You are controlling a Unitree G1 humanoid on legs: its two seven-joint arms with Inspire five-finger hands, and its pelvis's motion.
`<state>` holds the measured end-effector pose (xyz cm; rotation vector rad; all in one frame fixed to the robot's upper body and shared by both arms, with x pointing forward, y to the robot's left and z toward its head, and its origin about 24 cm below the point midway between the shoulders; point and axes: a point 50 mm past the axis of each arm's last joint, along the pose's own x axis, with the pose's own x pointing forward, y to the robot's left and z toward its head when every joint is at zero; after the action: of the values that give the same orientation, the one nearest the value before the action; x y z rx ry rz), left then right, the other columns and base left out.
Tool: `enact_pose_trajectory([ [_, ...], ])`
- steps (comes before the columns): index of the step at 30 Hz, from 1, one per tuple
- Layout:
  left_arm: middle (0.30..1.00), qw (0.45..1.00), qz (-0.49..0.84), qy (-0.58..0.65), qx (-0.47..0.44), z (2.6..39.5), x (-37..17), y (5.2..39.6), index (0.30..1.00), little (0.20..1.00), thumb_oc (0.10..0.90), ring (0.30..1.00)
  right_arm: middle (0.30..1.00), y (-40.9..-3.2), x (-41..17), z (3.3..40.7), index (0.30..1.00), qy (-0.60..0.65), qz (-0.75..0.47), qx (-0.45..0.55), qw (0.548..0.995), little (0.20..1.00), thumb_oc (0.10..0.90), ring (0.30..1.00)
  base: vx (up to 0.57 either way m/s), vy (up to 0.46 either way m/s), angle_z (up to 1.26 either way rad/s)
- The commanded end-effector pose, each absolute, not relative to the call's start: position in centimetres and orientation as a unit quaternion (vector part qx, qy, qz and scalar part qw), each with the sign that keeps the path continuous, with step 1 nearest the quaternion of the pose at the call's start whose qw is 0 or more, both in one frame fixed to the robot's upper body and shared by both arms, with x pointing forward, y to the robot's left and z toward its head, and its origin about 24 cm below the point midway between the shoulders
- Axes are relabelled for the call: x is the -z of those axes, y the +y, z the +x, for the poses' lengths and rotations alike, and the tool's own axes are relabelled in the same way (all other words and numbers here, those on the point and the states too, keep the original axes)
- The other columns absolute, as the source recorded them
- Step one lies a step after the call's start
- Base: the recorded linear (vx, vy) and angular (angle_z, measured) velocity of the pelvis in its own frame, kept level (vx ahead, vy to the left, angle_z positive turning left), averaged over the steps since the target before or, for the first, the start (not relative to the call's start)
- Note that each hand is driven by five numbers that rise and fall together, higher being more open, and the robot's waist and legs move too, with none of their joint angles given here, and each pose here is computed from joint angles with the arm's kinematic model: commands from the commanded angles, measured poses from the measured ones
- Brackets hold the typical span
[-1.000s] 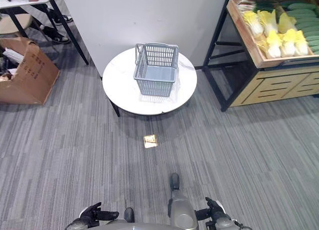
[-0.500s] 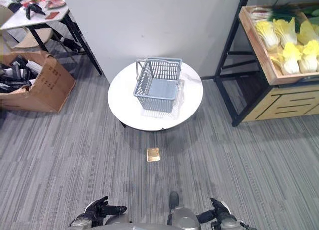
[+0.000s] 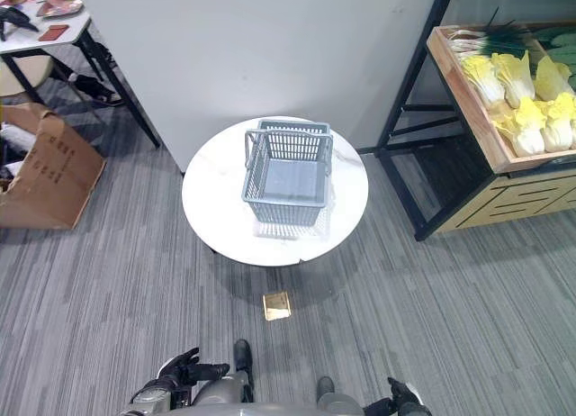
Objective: Get the vegetables into the basket
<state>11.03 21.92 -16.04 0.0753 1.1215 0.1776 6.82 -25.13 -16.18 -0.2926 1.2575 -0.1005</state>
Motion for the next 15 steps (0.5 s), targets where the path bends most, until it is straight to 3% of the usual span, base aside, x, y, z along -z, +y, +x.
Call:
enact_pose_trajectory([
  [1,1.0,0.826,0.063,0.556,-0.07,8.8,16.5,22.2,1.0,1.0,0.9,1.0,1.0,-24.4,15.9,9.1,1.0,0.559,-0.156,0.019,0.814,1.0,0.9,1.0,0.11,0.217,-0.19],
  [7,1.0,0.825,0.066,0.557,-0.071,9.0,16.4,22.5,1.0,1.0,0.9,1.0,1.0,-23.1,15.7,10.9,1.0,0.531,-0.151,0.001,0.834,1.0,0.9,1.0,0.14,0.16,-0.11],
  [15,1.0,0.82,0.074,0.563,-0.069,8.8,16.4,22.9,1.0,1.0,0.9,1.0,1.0,-22.0,15.8,11.2,1.0,0.529,-0.146,-0.018,0.836,1.0,0.9,1.0,0.14,-0.033,0.03],
])
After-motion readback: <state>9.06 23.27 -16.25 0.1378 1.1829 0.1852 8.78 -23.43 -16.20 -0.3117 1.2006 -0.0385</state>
